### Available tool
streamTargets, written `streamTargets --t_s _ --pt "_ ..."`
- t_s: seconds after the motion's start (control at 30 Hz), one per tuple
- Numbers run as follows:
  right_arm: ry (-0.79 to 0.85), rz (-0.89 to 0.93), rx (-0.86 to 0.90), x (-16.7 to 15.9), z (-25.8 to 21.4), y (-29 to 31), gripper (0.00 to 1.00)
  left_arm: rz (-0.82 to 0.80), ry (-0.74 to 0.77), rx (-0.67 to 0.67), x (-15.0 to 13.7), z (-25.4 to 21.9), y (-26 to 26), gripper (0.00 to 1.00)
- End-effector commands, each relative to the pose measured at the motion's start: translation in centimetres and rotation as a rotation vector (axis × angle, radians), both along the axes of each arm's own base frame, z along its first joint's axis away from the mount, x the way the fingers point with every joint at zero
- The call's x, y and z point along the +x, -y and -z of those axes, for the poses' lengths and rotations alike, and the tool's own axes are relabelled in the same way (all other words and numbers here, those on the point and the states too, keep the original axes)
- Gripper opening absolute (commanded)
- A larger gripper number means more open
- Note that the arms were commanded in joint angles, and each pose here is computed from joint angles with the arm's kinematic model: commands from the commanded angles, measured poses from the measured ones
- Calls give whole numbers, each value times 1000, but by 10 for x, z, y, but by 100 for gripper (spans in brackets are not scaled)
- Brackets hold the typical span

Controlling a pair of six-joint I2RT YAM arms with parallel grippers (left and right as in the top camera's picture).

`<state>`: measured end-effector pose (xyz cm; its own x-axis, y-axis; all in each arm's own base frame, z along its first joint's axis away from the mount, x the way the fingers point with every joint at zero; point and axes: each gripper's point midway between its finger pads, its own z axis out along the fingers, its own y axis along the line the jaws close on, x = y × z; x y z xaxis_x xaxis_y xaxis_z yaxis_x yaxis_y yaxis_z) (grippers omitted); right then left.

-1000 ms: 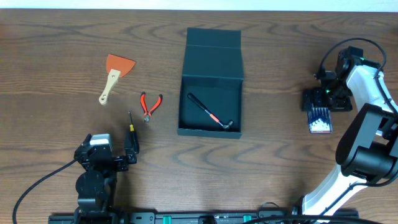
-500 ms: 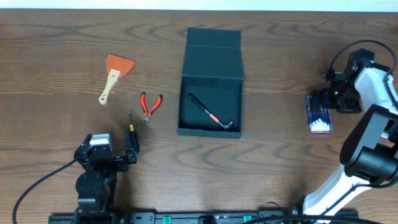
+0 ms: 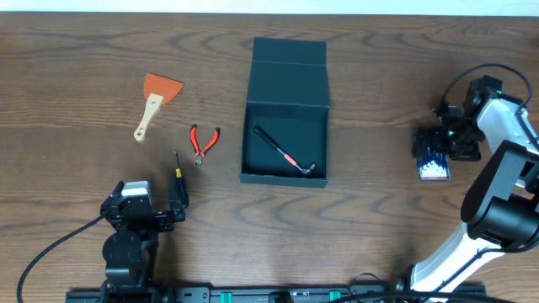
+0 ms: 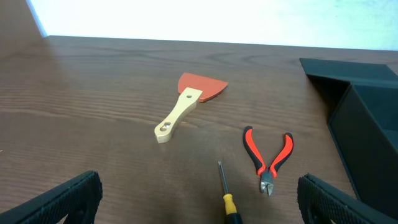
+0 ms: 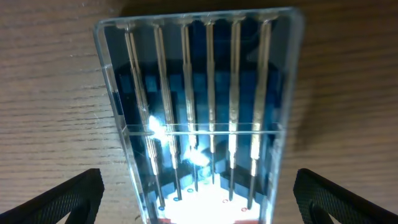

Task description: Pack container

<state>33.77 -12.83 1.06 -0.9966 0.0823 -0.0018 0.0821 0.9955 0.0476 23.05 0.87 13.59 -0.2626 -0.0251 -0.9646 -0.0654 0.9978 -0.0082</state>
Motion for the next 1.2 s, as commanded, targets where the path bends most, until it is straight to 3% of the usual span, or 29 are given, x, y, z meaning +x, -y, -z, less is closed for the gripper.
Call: streamTargets --t_s 0.0,1.17 --pt "-5 -3 19 -3 7 -5 99 -1 -27 14 -1 9 -1 98" --pt "-43 22 -38 -11 11 2 99 -1 -27 14 -1 9 -1 99"
